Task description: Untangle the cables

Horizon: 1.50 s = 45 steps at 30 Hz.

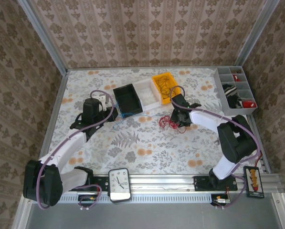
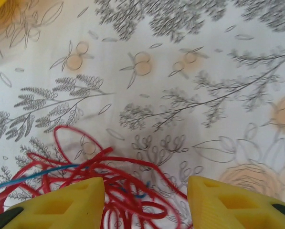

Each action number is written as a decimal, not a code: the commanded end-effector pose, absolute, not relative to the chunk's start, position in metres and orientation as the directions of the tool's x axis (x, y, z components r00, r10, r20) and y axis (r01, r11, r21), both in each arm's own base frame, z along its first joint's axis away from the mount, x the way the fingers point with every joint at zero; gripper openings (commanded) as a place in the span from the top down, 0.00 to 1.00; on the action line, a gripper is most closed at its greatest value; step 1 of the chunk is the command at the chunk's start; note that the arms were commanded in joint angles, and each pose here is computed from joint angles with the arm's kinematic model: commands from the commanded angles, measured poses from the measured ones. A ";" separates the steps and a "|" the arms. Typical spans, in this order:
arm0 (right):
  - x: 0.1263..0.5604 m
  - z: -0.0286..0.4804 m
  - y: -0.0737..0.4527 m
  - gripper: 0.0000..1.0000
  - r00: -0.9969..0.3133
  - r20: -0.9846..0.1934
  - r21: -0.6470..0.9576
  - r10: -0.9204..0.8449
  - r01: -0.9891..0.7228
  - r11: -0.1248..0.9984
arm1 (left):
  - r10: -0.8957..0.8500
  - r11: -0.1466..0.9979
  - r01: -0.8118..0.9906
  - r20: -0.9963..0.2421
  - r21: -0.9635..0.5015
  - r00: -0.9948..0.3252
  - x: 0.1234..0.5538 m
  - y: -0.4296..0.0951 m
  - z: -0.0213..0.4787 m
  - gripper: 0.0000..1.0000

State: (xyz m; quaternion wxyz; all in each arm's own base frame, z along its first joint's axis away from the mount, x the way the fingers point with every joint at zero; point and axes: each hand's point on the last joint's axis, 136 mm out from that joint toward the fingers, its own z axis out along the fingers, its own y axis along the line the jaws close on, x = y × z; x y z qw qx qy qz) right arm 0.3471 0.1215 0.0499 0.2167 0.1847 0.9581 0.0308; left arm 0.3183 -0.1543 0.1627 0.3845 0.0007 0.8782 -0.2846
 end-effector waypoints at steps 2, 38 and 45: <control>0.335 0.046 0.089 0.49 -0.799 -0.386 0.090 0.460 0.464 0.881 | -0.383 0.897 -0.070 -0.688 -0.436 -0.616 0.323 -0.085 0.159 1.00; 0.319 0.013 0.135 0.49 -0.930 -0.213 0.028 0.299 0.300 0.953 | -0.514 0.795 -0.514 -0.807 -0.322 -0.291 0.303 0.035 0.259 1.00; 0.310 -0.001 0.098 0.49 -0.818 -0.151 0.117 0.555 0.542 0.832 | -0.515 0.676 -0.678 -0.843 -0.290 -0.154 0.272 0.100 0.290 1.00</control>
